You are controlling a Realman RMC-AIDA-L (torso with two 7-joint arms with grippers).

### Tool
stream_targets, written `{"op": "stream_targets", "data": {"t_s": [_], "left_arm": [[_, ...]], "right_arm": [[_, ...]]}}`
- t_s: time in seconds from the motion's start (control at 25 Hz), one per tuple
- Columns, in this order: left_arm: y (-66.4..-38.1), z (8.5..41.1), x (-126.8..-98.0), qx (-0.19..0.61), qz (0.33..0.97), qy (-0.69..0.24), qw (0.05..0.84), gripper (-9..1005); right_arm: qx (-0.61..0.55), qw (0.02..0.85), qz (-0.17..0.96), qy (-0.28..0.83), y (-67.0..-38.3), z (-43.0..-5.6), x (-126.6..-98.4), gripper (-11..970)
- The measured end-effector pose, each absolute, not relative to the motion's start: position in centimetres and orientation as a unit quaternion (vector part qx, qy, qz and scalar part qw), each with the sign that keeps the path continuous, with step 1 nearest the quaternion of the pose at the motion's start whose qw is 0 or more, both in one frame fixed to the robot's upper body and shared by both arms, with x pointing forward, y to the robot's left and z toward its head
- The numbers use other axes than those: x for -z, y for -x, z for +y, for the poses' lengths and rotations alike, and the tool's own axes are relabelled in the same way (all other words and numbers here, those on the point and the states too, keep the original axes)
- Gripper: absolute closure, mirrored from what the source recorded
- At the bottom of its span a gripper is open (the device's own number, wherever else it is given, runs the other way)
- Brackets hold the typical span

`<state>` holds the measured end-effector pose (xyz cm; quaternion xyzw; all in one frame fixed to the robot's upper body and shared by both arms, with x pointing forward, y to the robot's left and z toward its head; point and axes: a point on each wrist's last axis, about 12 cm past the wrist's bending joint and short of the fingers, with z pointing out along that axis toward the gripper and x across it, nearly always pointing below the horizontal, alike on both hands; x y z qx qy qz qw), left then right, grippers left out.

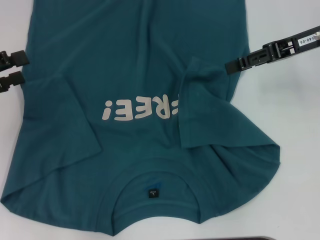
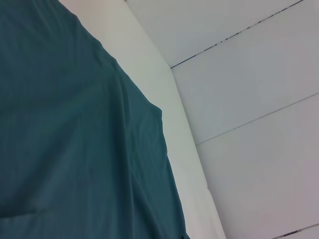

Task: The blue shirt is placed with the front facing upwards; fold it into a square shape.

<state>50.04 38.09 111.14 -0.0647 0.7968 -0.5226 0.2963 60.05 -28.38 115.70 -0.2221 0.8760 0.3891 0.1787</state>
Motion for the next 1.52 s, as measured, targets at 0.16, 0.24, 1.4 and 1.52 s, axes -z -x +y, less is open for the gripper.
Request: {"op": "stream_targets", "data": {"t_s": [0.16,0.24,1.4,1.52], "left_arm": [[-49.9,37.9,-111.4,0.525,0.795,0.039,0.301,94],[-49.7,37.4,-111.8,0.530,0.788,-0.008,0.314,94],[-42.6,41.2,-108.0,0.538,0.811,0.174,0.150,97],[-42.1,41.7,-107.8,0.516,0.826,0.168,0.148,96]], "right_arm": [[-0.395,0.183,0.873,0.221,-60.1,-28.3,-115.8,214],[-0.409,0.200,0.863,0.219,-60.1,-28.0,-115.9,215],[-0.498,0.298,0.811,0.067,-57.6,-33.1,-114.3,214],[-0.498,0.297,0.812,0.064,-57.7,-33.2,-114.4,214]]}}
